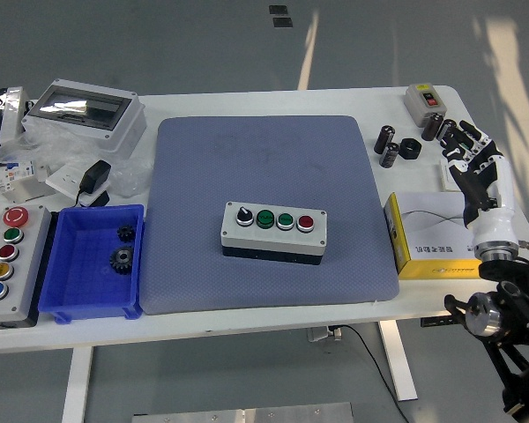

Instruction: Pick up the button,place it on the desk,press the button,press the button

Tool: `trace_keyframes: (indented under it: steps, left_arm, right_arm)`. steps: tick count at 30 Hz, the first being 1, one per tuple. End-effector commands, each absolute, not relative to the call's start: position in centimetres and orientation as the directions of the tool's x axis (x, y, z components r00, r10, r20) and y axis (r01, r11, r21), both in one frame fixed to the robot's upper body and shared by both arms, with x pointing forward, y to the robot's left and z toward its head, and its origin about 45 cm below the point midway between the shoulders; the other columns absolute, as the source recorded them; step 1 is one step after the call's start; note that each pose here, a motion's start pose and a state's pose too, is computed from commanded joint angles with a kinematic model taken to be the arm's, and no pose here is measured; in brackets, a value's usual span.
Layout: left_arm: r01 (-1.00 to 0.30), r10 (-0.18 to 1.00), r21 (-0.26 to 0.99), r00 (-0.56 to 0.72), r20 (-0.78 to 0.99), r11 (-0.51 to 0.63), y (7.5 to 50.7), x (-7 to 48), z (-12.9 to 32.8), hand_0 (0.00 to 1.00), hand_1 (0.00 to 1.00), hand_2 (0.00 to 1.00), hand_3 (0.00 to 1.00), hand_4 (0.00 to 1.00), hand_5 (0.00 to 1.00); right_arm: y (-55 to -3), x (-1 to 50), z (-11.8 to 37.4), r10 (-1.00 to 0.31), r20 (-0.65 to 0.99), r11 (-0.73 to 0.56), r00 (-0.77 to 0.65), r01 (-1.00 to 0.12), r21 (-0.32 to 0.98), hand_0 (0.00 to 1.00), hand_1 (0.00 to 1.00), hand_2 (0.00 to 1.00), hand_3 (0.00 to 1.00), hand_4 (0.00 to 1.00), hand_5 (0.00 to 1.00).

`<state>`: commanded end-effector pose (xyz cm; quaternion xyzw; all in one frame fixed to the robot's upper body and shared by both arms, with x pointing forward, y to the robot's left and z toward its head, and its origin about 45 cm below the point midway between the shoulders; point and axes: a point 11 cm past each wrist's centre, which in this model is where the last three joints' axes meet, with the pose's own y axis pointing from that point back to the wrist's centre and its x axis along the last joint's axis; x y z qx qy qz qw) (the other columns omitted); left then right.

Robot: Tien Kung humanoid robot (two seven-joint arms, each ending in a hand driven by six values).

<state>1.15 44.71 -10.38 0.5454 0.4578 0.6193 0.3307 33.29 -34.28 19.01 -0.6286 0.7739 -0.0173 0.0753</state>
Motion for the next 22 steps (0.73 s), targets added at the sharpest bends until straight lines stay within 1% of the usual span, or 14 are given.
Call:
trace_keyframes:
  steps: [1,2,7,8,22]
  left_arm:
    - [0.091,0.909,0.928,-0.187,0.373,-0.362,44.7,1.1,-10.4,0.622,0.570,0.539,0.597,0.557,0.157]
    - [0.092,0.909,0.928,-0.188,0.373,-0.361,44.7,1.1,-10.4,0.623,0.572,0.542,0.598,0.565,0.159]
    - [0.089,0.908,0.928,-0.189,0.373,-0.362,44.7,1.2,-10.4,0.623,0.572,0.542,0.598,0.565,0.159]
    - [0.089,0.908,0.928,-0.190,0.373,-0.362,44.7,1.2,-10.4,0.623,0.574,0.542,0.601,0.579,0.168]
    - [0.087,0.912,0.931,-0.187,0.365,-0.354,44.2,1.2,-10.6,0.623,0.576,0.543,0.605,0.587,0.170]
  right_arm:
    - [-34.3,33.3,19.0,-0.976,-0.095,0.208,-0.198,-0.970,-0.122,0.751,0.755,0.758,0.730,0.700,0.338]
    - [-34.2,33.3,19.1,-0.976,-0.094,0.208,-0.197,-0.970,-0.123,0.770,0.762,0.771,0.732,0.750,0.464]
    - [-34.2,33.4,19.5,-0.978,-0.083,0.202,-0.192,-0.970,-0.136,0.770,0.762,0.771,0.732,0.750,0.464]
    - [-34.2,33.4,19.5,-0.979,-0.079,0.200,-0.190,-0.970,-0.138,0.776,0.767,0.771,0.738,0.763,0.502]
    - [-33.2,33.6,21.0,-0.989,-0.019,0.149,-0.148,-0.972,-0.183,0.778,0.766,0.772,0.734,0.761,0.487]
